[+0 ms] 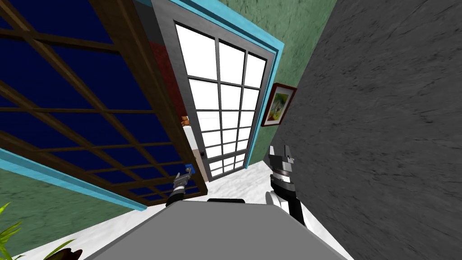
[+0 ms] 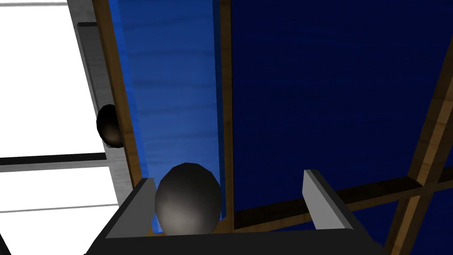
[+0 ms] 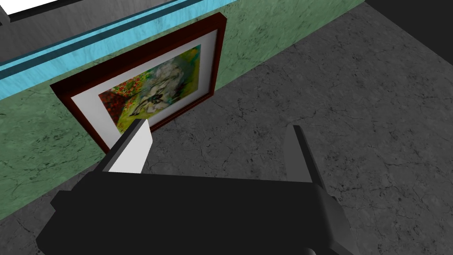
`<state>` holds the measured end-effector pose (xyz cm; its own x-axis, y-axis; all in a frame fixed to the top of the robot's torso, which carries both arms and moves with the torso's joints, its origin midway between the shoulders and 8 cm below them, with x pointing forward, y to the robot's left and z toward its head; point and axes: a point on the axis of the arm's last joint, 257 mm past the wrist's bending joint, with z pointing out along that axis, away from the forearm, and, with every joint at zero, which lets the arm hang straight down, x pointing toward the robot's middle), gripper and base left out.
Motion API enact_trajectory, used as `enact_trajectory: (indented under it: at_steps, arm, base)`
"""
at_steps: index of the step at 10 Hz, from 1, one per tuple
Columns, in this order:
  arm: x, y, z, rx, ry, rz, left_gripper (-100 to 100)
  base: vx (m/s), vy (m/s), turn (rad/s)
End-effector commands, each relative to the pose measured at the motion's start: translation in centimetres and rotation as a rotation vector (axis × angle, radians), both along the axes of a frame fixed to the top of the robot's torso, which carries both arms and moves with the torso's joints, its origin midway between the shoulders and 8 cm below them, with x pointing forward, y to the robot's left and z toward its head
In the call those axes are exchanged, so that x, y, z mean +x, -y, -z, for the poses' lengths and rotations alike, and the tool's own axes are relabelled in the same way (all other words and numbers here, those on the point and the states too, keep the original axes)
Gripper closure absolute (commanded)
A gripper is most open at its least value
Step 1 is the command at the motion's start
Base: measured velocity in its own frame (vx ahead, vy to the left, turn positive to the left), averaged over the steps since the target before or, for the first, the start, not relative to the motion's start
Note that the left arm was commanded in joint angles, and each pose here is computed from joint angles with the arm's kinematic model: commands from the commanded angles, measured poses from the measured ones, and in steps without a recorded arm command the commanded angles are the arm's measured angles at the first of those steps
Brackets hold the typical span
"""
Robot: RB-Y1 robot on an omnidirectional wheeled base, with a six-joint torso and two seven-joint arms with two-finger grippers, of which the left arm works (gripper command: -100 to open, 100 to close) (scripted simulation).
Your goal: Pull the door open
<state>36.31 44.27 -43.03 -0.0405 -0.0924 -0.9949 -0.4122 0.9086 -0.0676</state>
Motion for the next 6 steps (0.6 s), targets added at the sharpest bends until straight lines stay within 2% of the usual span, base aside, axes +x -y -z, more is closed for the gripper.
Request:
enact_trajectory:
  at_steps: [1,2,3,6]
  arm:
    - [-1.8,-1.5,1.0,-0.013,-0.033,-0.028,100]
    - [-1.8,-1.5,1.0,-0.013,-0.033,-0.028,100]
    - [-2.9,-2.1,1.6,-0.044,-0.037,-0.046,100]
    - [-3.7,-2.5,2.0,-0.064,-0.039,-0.058,100]
  base:
    - [-0.063,-0.006,-0.002]
    - [-0.045,-0.012,-0.008]
    - [-0.091,-0.012,0.029]
    - [-0.102,-0.028,0.033]
